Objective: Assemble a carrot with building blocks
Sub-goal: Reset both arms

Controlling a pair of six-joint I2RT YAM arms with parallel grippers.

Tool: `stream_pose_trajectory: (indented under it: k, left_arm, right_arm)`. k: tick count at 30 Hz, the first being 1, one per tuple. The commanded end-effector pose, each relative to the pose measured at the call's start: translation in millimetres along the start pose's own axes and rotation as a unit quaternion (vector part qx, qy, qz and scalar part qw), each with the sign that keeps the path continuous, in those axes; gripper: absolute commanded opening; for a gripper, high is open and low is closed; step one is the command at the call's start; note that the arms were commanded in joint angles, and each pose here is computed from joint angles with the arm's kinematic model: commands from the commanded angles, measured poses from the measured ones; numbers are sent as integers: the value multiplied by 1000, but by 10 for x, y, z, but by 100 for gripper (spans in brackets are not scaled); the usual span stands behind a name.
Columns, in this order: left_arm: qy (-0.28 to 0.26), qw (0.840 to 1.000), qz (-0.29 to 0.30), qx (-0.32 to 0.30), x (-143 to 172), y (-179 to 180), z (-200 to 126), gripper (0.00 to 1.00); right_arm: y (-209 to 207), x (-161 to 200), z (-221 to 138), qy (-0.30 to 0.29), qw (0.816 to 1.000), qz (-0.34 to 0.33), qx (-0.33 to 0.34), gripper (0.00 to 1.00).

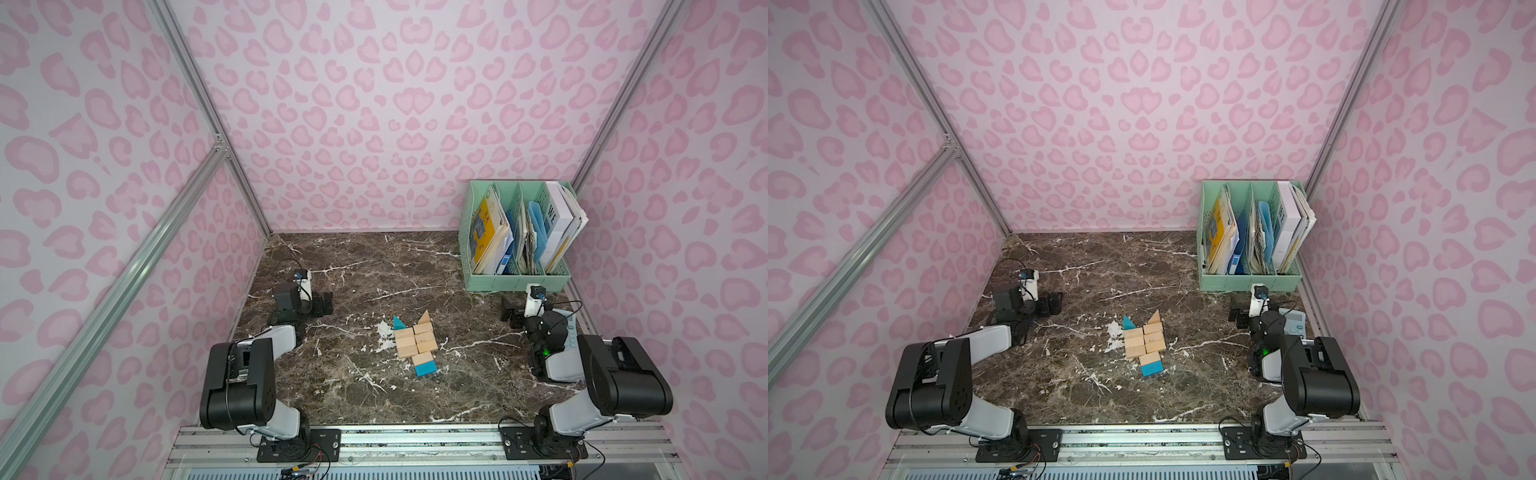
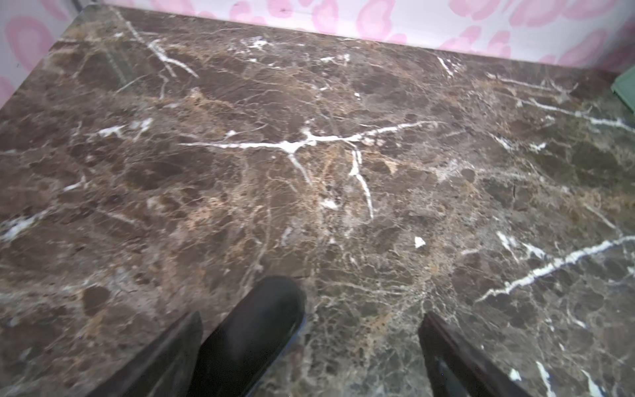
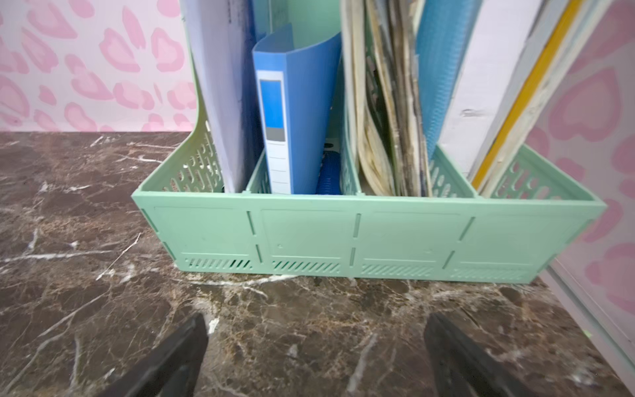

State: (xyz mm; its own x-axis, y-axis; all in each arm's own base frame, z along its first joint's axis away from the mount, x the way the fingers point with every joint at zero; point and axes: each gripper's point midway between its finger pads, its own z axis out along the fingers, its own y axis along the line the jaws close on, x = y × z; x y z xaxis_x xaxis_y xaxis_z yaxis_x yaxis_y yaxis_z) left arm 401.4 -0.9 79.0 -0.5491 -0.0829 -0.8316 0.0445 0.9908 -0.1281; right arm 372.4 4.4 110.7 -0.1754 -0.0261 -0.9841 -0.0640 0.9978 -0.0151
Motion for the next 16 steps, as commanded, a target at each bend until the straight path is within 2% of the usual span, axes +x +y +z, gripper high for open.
stream_pose_trajectory:
  k: [1, 3, 7, 16]
  left_arm:
    - [-36, 997, 30, -60, -51, 133, -15, 99]
    - [-29, 997, 20, -67, -53, 174, -1, 99]
    - [-29, 997, 18, -65, -52, 178, -3, 99]
    - [-27, 997, 18, -65, -47, 177, -2, 99]
  right_arm:
    - [-61, -241, -51, -61, 998, -18, 22, 100]
    - [-59, -163, 13, -28, 999, -17, 20, 100]
    - [-42, -218, -44, -54, 998, -23, 21, 100]
    - [-54, -201, 3, -46, 999, -17, 20, 100]
